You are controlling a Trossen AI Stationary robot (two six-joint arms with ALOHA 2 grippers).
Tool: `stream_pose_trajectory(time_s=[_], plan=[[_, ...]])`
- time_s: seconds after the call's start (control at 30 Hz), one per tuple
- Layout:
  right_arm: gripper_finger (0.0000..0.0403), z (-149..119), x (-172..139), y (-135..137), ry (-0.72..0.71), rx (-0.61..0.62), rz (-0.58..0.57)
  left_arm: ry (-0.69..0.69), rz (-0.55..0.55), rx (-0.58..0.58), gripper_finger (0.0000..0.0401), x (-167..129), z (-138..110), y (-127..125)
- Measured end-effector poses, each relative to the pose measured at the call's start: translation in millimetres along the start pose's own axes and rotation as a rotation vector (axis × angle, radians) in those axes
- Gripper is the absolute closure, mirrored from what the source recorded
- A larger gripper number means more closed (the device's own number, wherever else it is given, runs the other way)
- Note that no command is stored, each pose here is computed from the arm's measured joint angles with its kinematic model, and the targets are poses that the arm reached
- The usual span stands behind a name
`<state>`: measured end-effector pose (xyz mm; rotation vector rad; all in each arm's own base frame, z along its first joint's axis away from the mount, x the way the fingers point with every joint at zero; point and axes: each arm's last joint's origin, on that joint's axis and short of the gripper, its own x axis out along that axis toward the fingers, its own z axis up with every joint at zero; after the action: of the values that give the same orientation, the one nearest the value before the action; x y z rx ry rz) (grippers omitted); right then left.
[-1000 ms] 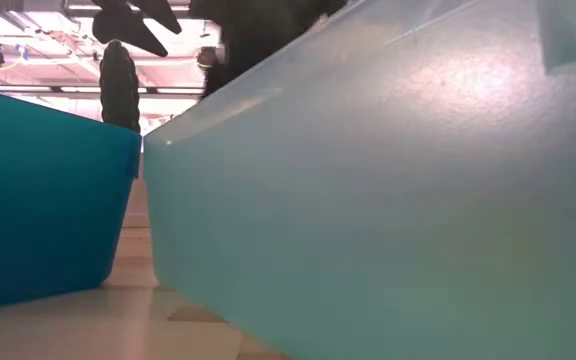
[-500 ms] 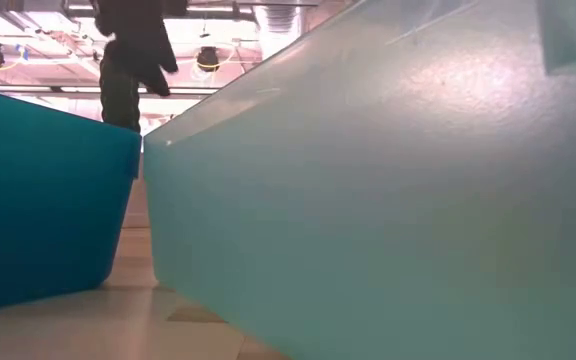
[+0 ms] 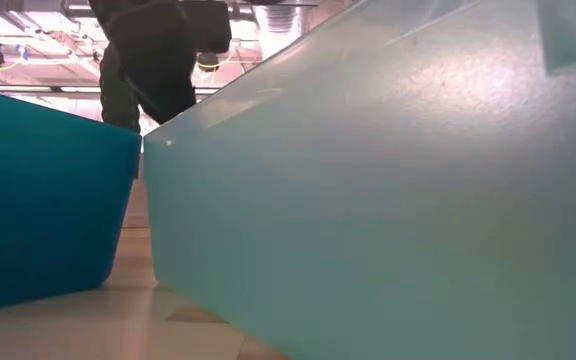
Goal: Pick and place medicine bottles into bin by pill shape (circle, oval)
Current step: Put the big orange pill bottle into the blue bin
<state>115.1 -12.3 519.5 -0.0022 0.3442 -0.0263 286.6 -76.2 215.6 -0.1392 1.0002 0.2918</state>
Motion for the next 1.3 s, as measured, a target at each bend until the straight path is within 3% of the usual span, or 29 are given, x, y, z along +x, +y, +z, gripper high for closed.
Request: stream_pose_trajectory(time_s=[0.17, 0.4, 0.6, 1.03, 1.3], plan=[[0.0078, -5.1, -19.6, 1.1, -0.022, 0.041, -0.036, 0.038, 0.024, 0.066, 0.0108, 16.6, -4.6, -6.0], [0.0078, -9.2, -18.7, 1.1, 0.023, 0.070, -0.038, 0.092, 0.045, 0.107, 0.0108, 37.7, -5.8, -2.9], [0.0078, -10.0, -12.8, 0.5, 0.055, 0.065, -0.038, 0.113, -0.001, 0.128, 0.0117, 38.1, -4.5, -1.1], [0.0078, -10.0, -13.4, 0.6, 0.053, 0.046, -0.038, 0.155, -0.038, 0.176, 0.0207, 44.3, -7.5, -2.9], [0.0079, -10.1, -13.6, 0.6, 0.054, 0.046, -0.038, 0.131, -0.040, 0.128, 0.0189, 37.7, 3.2, -6.0]])
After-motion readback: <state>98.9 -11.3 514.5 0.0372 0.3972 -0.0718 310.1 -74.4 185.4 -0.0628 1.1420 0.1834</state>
